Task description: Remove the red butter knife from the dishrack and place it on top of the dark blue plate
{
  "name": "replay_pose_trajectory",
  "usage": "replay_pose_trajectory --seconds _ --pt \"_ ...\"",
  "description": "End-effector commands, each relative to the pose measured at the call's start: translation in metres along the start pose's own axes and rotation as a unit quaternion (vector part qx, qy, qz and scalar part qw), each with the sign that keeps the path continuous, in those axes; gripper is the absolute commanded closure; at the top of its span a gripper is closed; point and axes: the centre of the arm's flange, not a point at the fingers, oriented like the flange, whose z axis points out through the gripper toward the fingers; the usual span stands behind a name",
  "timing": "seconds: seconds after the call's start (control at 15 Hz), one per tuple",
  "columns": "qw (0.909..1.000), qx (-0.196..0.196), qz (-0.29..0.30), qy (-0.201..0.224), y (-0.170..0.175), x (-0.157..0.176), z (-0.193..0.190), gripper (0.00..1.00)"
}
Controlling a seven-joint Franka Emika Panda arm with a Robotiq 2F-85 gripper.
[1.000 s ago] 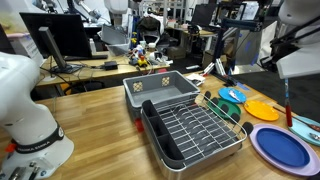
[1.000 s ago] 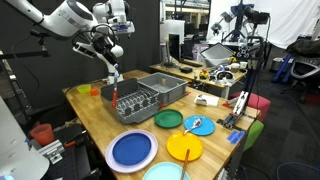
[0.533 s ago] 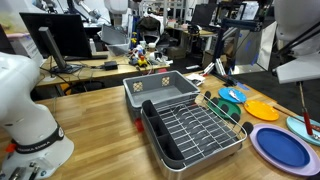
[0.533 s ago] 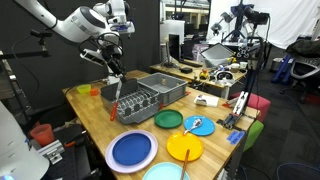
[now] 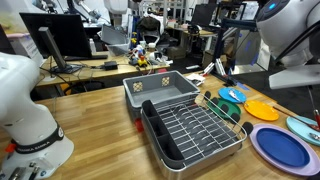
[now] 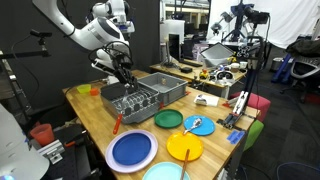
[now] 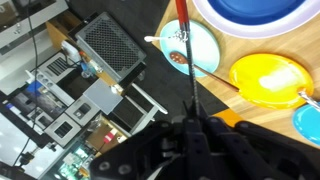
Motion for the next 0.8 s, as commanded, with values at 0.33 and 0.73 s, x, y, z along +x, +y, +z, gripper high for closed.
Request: replay_pose_trajectory --seconds 0.33,0.73 --pt "0.9936 -0.106 -0.04 0.003 -0.057 -0.011 0.039 0.99" --pt "0.9898 -0.12 -0.076 0.008 -0.092 -0.021 0.045 0.99"
